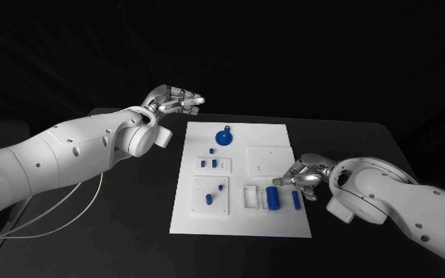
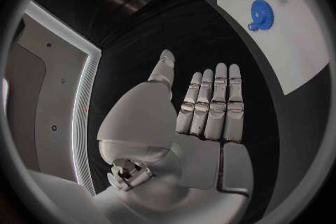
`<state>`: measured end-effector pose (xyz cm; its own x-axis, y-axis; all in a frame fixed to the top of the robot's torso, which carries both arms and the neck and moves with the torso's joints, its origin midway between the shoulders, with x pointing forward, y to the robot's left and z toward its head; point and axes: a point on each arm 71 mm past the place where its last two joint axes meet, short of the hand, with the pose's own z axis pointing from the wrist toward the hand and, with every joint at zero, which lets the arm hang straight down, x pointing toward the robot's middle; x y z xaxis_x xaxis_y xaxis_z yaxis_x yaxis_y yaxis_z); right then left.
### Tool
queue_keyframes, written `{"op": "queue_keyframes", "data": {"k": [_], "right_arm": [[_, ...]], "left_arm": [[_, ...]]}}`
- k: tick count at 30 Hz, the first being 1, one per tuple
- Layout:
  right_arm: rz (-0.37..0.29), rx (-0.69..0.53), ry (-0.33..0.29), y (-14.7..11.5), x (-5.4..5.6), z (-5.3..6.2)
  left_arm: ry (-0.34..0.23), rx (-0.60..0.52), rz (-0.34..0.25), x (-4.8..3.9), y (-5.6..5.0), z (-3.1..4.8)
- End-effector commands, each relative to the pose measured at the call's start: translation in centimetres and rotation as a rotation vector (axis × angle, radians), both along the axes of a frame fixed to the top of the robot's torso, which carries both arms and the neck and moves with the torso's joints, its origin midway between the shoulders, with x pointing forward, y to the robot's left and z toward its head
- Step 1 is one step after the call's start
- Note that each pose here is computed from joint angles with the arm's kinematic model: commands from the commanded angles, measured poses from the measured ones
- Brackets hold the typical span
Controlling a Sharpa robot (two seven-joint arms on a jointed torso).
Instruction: Assemble the parts on the task board
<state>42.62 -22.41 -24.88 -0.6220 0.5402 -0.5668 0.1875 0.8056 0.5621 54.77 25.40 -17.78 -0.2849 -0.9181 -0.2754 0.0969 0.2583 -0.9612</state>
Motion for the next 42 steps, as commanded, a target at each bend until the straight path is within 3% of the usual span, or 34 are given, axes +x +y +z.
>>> {"op": "queue_keyframes", "data": {"k": [1,15,27,42], "right_arm": [[0.003,-0.095,0.095,-0.2,-0.4,-0.9],[0.040,-0.183,0.127,0.7,-0.6,-2.8],[0.081,-0.248,0.118,1.8,-0.9,-4.5],[0.069,-0.271,0.074,2.8,-0.7,-5.4]], "left_arm": [[-0.007,-0.036,-0.055,-0.50,-0.5,0.10],[0.041,-0.066,-0.085,-1.89,-1.4,-0.92],[0.052,-0.070,-0.083,-1.91,-1.4,-1.22],[0.057,-0.069,-0.084,-1.94,-1.4,-1.27]]}}
